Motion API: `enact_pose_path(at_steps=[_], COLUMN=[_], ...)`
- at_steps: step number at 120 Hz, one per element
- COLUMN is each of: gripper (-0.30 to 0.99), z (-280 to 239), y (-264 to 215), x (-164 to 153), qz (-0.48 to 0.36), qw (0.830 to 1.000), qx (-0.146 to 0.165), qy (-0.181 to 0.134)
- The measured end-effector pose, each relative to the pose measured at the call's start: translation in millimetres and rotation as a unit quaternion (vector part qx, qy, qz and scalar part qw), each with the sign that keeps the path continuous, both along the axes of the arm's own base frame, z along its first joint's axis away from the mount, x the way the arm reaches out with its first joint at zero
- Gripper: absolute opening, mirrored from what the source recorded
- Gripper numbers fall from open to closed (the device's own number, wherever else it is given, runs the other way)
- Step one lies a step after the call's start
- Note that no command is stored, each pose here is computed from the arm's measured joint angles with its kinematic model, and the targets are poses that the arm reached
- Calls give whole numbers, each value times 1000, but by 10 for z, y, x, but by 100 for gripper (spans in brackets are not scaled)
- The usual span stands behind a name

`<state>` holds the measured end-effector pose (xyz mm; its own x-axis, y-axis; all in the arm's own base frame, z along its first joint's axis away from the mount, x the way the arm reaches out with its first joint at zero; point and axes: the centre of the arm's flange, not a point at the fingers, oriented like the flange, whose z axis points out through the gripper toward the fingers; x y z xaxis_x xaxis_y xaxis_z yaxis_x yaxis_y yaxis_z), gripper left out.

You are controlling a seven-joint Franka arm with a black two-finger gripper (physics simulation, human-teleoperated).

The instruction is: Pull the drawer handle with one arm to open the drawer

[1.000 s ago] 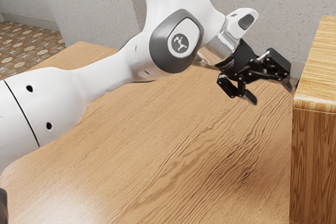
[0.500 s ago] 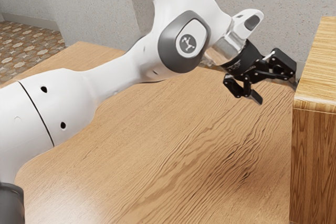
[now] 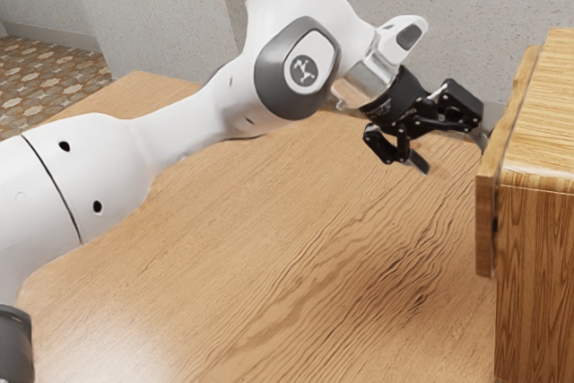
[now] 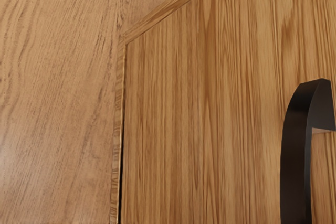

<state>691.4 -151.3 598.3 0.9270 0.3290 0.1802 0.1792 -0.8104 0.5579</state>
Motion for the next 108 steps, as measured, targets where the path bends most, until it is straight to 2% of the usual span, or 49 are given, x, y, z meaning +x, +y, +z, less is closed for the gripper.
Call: enact_pose_path(at_steps=[18, 50, 81, 86, 91, 108], gripper=[69, 69, 69, 69, 69, 69], z=[13, 65, 205, 245, 297, 479], y=[189, 1078, 1224, 1313, 1402, 1483], x=[-72, -281, -384, -415, -461, -612], qz=[11, 69, 68, 69, 67, 37], qw=[1000, 997, 998, 998, 997, 983], qx=[-4, -15, -9, 7, 38, 178], qy=[6, 15, 10, 9, 9, 26])
